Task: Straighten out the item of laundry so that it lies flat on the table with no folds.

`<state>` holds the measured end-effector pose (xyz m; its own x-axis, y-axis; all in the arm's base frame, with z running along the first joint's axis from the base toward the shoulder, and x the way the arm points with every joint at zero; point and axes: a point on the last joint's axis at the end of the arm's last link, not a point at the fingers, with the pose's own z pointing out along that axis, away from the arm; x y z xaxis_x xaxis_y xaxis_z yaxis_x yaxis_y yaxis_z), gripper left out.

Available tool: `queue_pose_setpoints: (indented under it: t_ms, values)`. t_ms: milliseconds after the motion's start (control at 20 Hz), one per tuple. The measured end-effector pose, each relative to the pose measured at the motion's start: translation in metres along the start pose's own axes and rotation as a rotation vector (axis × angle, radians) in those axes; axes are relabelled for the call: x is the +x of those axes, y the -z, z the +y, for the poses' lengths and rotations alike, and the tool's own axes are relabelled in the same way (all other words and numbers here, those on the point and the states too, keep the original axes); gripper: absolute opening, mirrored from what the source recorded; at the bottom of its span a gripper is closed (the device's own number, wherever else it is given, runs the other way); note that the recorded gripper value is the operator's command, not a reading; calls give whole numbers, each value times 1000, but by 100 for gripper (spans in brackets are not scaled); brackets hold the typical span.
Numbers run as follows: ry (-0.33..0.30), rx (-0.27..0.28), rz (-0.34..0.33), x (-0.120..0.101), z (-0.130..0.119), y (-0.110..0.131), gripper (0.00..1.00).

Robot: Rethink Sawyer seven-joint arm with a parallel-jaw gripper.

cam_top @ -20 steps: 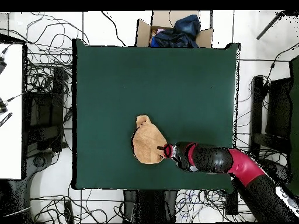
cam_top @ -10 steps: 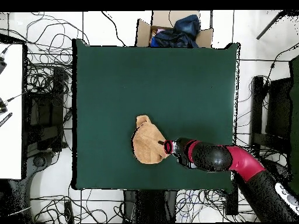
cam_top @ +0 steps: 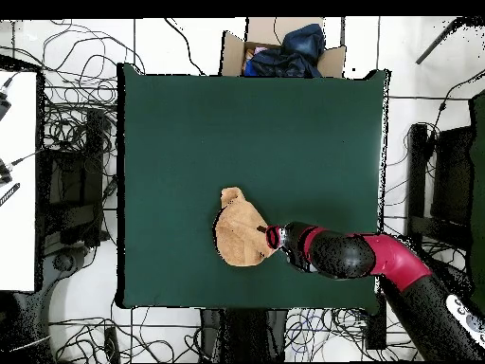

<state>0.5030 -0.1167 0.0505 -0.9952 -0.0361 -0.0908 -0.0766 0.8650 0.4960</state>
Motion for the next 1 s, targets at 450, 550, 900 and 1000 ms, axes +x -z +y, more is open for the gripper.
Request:
queue_pose_setpoints:
  t_ms: [450,550,900,1000]
  values:
    - [32,17,24,-6,11,-3,100]
    - [48,30,46,-8,15,-3,100]
    - [65,59,115,-9,20,-5,100]
    - [64,66,132,-7,19,-5,100]
